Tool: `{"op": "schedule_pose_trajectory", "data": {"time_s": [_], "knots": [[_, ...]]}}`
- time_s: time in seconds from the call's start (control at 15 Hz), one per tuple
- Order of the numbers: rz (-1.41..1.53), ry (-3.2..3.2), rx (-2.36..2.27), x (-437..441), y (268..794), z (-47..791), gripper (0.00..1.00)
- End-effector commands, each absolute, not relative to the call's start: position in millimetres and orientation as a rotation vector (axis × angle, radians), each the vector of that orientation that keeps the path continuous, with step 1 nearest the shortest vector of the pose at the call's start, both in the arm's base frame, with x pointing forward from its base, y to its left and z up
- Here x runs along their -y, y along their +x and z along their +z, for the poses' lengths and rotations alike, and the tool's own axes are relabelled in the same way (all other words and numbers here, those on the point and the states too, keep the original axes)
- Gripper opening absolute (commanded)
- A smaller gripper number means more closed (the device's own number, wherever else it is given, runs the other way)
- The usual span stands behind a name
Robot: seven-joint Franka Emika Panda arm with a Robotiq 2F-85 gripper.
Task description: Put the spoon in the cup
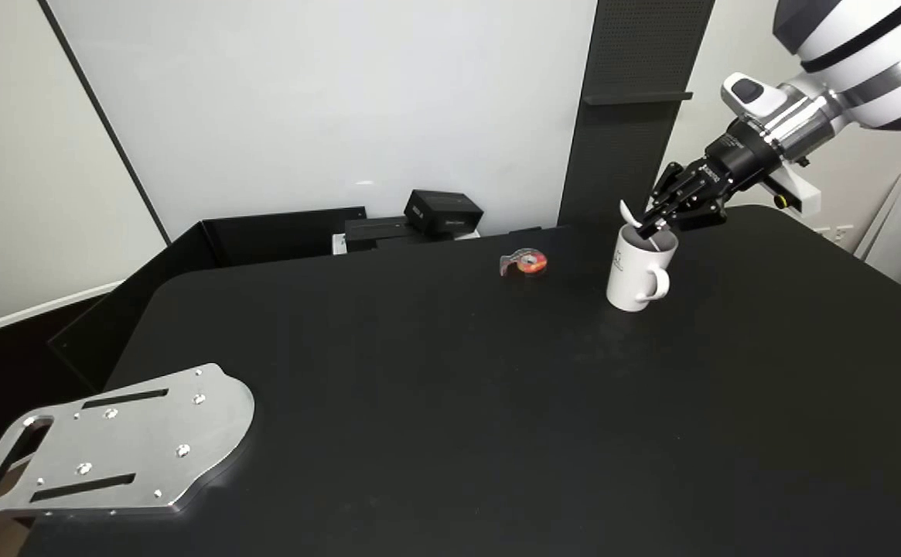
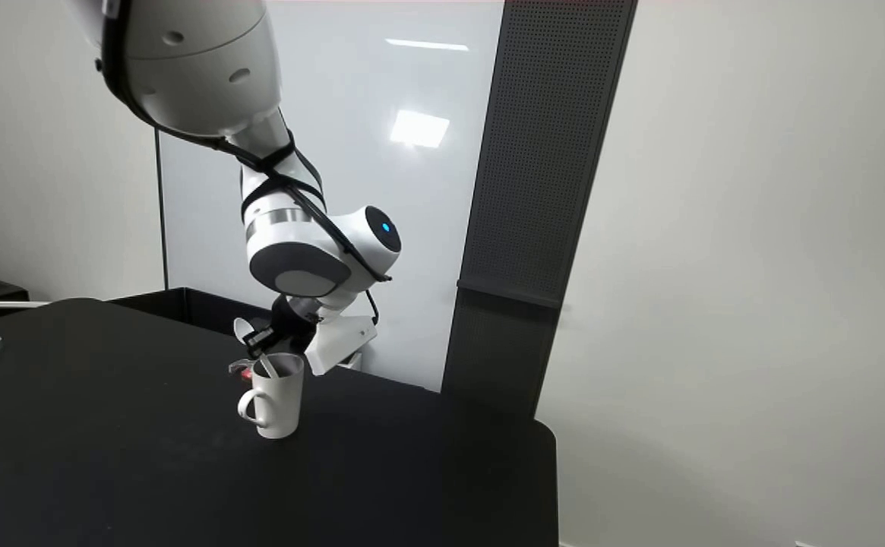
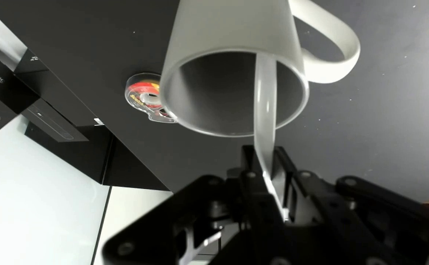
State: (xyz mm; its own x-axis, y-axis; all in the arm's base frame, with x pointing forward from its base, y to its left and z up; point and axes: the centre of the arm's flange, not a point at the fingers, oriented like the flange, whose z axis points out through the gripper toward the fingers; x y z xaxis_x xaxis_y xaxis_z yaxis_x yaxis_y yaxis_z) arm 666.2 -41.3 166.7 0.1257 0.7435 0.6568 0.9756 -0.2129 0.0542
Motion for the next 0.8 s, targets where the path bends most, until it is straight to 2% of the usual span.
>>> {"op": "schedule_pose_trajectory", "data": {"time_s": [0.0, 0.47, 0.6, 0.73], "knots": [[-0.827, -2.005, 1.641, 44.6, 654.5, 166.4, 0.46], [-0.793, -1.999, 1.698, 37.9, 656.5, 176.5, 0.93], [-0.743, -2.019, 1.767, 29.4, 657.7, 187.1, 1.00], [-0.684, -2.025, 1.869, 20.6, 659.5, 200.7, 1.00]]}}
